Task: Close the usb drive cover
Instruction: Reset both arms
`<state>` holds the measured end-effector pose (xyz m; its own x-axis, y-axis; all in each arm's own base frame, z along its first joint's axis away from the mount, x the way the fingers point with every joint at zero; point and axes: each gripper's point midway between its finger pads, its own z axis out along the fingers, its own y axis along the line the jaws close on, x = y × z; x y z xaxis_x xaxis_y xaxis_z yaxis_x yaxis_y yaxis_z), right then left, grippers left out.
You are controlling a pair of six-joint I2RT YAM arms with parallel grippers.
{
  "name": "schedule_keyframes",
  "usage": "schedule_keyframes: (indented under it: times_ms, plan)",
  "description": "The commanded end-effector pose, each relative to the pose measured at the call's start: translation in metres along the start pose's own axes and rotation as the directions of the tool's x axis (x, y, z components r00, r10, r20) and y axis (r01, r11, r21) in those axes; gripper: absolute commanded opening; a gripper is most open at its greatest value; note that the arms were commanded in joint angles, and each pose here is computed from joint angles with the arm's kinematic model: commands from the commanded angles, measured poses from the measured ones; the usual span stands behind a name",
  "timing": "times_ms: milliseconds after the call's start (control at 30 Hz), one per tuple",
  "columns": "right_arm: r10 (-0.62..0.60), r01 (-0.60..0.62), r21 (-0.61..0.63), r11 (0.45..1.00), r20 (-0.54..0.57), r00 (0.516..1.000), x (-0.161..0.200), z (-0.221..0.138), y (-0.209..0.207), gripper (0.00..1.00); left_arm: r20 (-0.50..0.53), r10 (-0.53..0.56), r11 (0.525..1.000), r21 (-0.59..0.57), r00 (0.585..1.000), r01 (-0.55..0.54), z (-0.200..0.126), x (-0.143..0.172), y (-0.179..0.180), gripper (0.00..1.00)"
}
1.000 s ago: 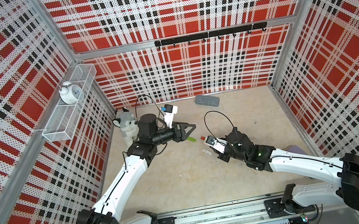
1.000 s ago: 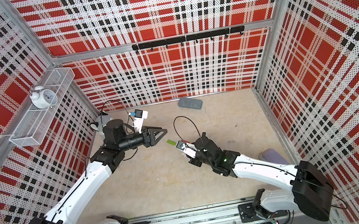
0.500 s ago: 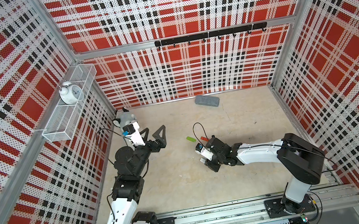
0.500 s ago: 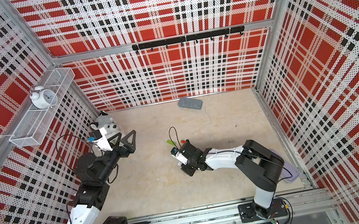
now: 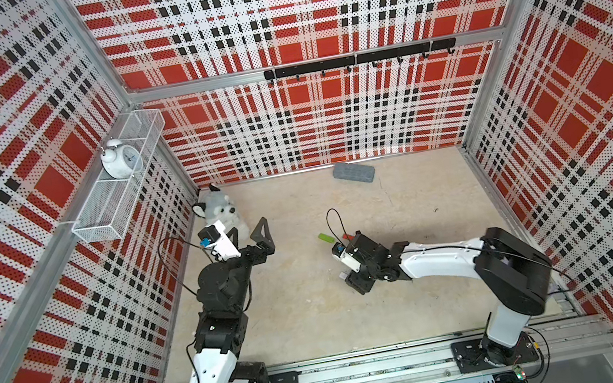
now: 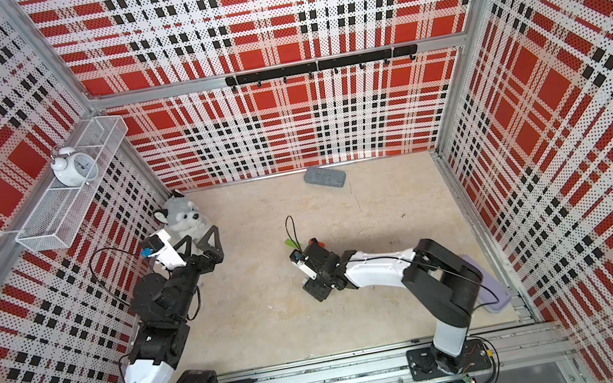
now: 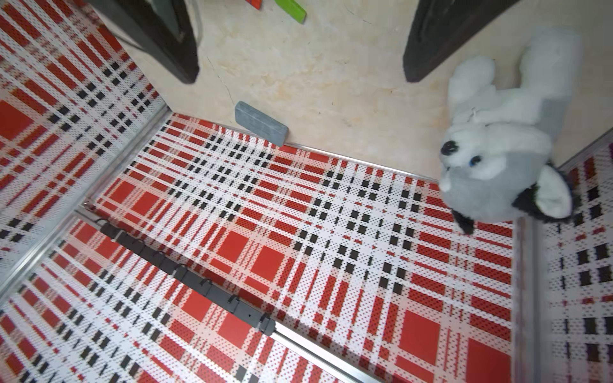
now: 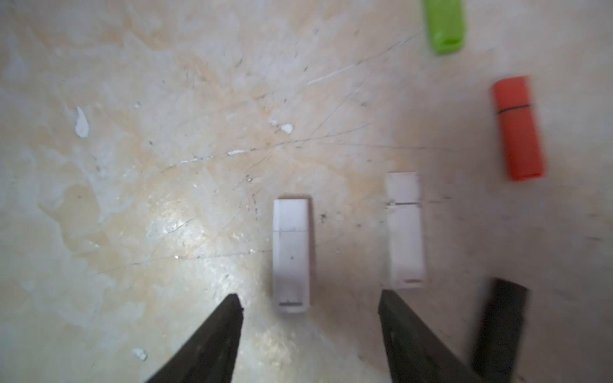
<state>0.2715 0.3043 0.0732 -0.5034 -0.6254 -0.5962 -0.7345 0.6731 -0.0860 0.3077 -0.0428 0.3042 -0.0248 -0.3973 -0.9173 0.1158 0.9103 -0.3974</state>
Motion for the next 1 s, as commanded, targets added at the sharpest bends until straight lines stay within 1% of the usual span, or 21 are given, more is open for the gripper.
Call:
schedule_keyframes:
  times_ms: [0, 67, 100, 133, 200, 233, 267, 333, 400, 500, 567, 600, 667, 733, 767, 800, 833, 867, 900, 933, 967]
  plan:
    - [0.019, -0.094, 0.251, 0.964, 0.284, 0.959, -0.055, -0.070, -0.061, 0.83, 0.092, 0.066, 0.986, -0.160, 0.994, -0.051, -0.001, -0.003, 0.035, 0.98]
    - [0.050, -0.218, 0.383, 0.898, 0.401, 0.915, -0.057, -0.108, -0.111, 0.93, 0.102, 0.109, 0.969, -0.234, 0.989, -0.083, -0.001, 0.008, 0.054, 0.98]
    - [0.061, -0.280, 0.451, 0.847, 0.442, 0.895, -0.050, -0.125, -0.137, 0.97, 0.101, 0.141, 0.955, -0.276, 0.985, -0.108, 0.000, 0.014, 0.064, 0.98]
    - [0.066, -0.348, 0.517, 0.782, 0.487, 0.871, -0.040, -0.141, -0.162, 1.00, 0.095, 0.166, 0.939, -0.319, 0.982, -0.128, 0.000, 0.018, 0.074, 0.98]
    - [0.065, -0.457, 0.601, 0.656, 0.559, 0.827, -0.019, -0.168, -0.202, 1.00, 0.079, 0.194, 0.912, -0.381, 0.978, -0.150, 0.000, 0.026, 0.091, 0.98]
    - [0.080, -0.518, 0.623, 0.586, 0.593, 0.802, -0.004, -0.179, -0.219, 1.00, 0.074, 0.193, 0.902, -0.405, 0.978, -0.147, 0.001, 0.032, 0.101, 0.98]
    - [0.088, -0.561, 0.628, 0.539, 0.621, 0.779, 0.008, -0.187, -0.232, 1.00, 0.069, 0.196, 0.894, -0.423, 0.978, -0.149, 0.001, 0.038, 0.110, 0.98]
    - [0.127, -0.619, 0.620, 0.483, 0.650, 0.750, 0.034, -0.188, -0.254, 1.00, 0.058, 0.214, 0.884, -0.437, 0.975, -0.167, 0.000, 0.052, 0.122, 0.98]
    - [0.139, -0.622, 0.623, 0.474, 0.645, 0.751, 0.055, -0.179, -0.269, 1.00, 0.056, 0.250, 0.884, -0.421, 0.967, -0.204, 0.000, 0.063, 0.124, 0.98]
    - [0.131, -0.619, 0.630, 0.469, 0.643, 0.754, 0.072, -0.164, -0.282, 1.00, 0.043, 0.302, 0.885, -0.385, 0.952, -0.263, 0.005, 0.078, 0.123, 0.98]
    - [0.118, -0.611, 0.609, 0.505, 0.653, 0.748, 0.075, -0.152, -0.285, 1.00, -0.001, 0.332, 0.880, -0.359, 0.943, -0.310, 0.013, 0.092, 0.124, 0.98]
    - [0.096, -0.610, 0.596, 0.522, 0.670, 0.736, 0.075, -0.149, -0.284, 1.00, 0.023, 0.337, 0.888, -0.341, 0.941, -0.310, 0.018, 0.089, 0.120, 0.98]
    - [0.045, -0.594, 0.569, 0.568, 0.699, 0.713, 0.072, -0.143, -0.281, 1.00, 0.019, 0.361, 0.890, -0.305, 0.932, -0.338, 0.025, 0.091, 0.114, 0.98]
    - [0.069, -0.587, 0.567, 0.578, 0.683, 0.727, 0.078, -0.131, -0.282, 1.00, 0.061, 0.385, 0.892, -0.281, 0.921, -0.354, 0.027, 0.089, 0.110, 0.98]
    - [0.057, -0.571, 0.549, 0.611, 0.688, 0.723, 0.079, -0.125, -0.278, 1.00, 0.048, 0.389, 0.890, -0.277, 0.920, -0.361, 0.031, 0.095, 0.113, 0.98]
    - [0.029, -0.578, 0.547, 0.605, 0.710, 0.703, 0.081, -0.128, -0.277, 1.00, 0.039, 0.383, 0.897, -0.254, 0.923, -0.362, 0.035, 0.102, 0.115, 0.98]
    - [0.039, -0.612, 0.542, 0.577, 0.729, 0.683, 0.090, -0.134, -0.278, 1.00, 0.049, 0.387, 0.903, -0.222, 0.921, -0.368, 0.038, 0.106, 0.113, 0.98]
    - [0.045, -0.616, 0.512, 0.599, 0.747, 0.664, 0.095, -0.135, -0.275, 1.00, 0.089, 0.390, 0.907, -0.207, 0.917, -0.366, 0.037, 0.104, 0.109, 0.98]
    - [0.039, -0.587, 0.485, 0.649, 0.749, 0.661, 0.094, -0.130, -0.267, 1.00, 0.108, 0.389, 0.908, -0.214, 0.915, -0.361, 0.035, 0.100, 0.110, 0.98]
    - [-0.010, -0.560, 0.484, 0.673, 0.762, 0.647, 0.088, -0.132, -0.263, 1.00, 0.073, 0.368, 0.903, -0.265, 0.927, -0.338, 0.035, 0.101, 0.123, 0.98]
    - [-0.015, -0.570, 0.498, 0.653, 0.761, 0.648, 0.091, -0.133, -0.264, 1.00, 0.060, 0.330, 0.896, -0.335, 0.942, -0.292, 0.037, 0.098, 0.138, 0.98]
